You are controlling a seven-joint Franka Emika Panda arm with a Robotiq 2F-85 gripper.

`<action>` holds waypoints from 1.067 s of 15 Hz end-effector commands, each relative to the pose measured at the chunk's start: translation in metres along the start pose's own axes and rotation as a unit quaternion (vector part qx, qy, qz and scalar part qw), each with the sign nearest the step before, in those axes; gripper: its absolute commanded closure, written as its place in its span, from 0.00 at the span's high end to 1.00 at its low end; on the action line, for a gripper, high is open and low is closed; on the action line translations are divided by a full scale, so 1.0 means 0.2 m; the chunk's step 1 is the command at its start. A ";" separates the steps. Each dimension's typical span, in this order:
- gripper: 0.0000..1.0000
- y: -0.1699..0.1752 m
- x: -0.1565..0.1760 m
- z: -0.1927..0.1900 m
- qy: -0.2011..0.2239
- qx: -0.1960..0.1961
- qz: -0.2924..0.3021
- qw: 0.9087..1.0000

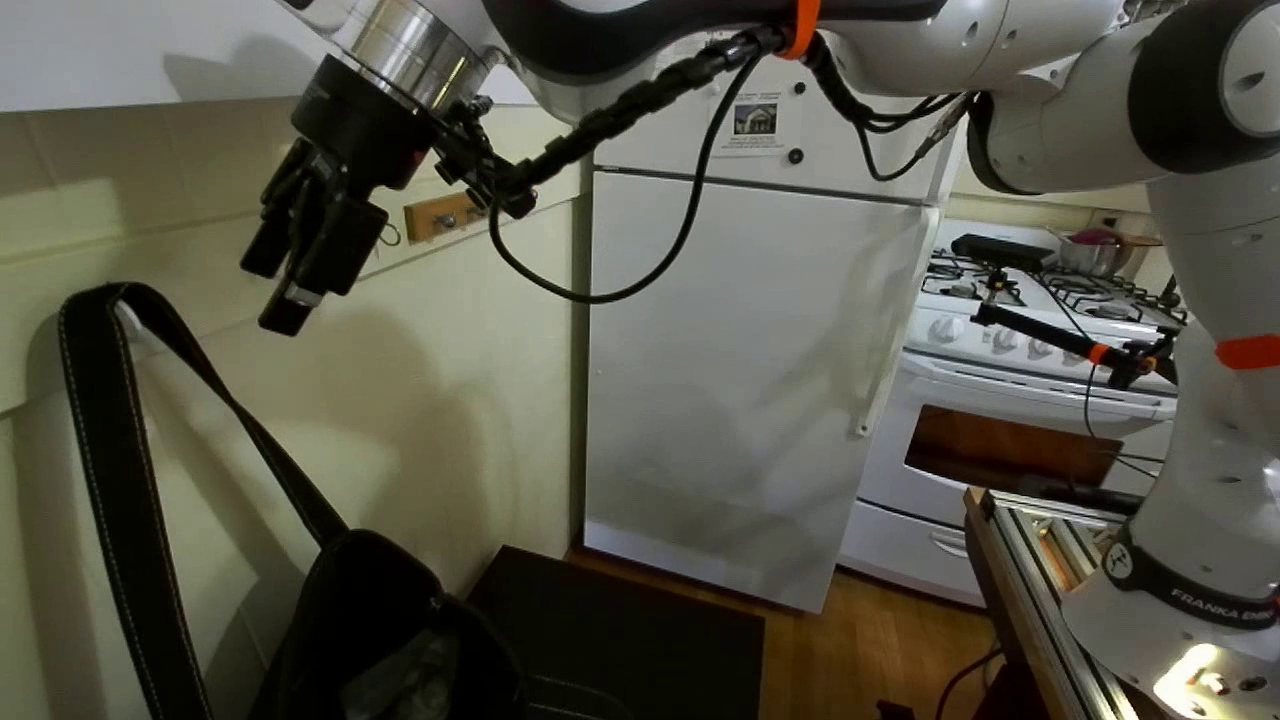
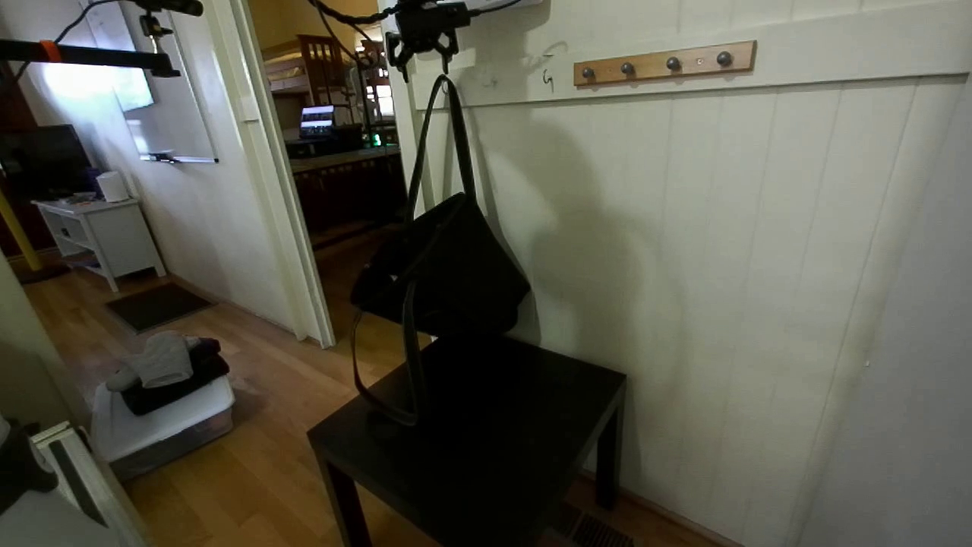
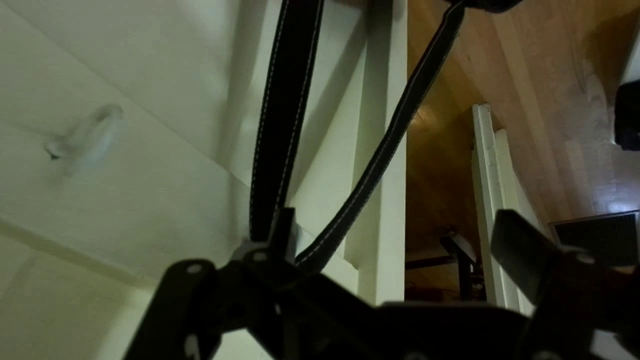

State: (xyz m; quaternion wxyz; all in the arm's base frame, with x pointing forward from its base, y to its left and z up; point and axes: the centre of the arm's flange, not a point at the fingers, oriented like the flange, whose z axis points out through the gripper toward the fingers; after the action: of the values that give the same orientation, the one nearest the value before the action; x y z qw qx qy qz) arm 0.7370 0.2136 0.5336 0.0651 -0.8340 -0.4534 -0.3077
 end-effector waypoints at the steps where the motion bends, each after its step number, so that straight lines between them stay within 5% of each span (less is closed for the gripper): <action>1: 1.00 -0.23 -0.25 -0.11 -0.019 0.005 0.036 0.999; 16: 1.00 -0.42 -0.60 -0.20 -0.053 0.010 0.144 0.988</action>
State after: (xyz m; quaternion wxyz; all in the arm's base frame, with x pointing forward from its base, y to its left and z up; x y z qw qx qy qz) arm 0.6334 0.1662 0.4885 0.0943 -0.8987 -0.3506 -0.2461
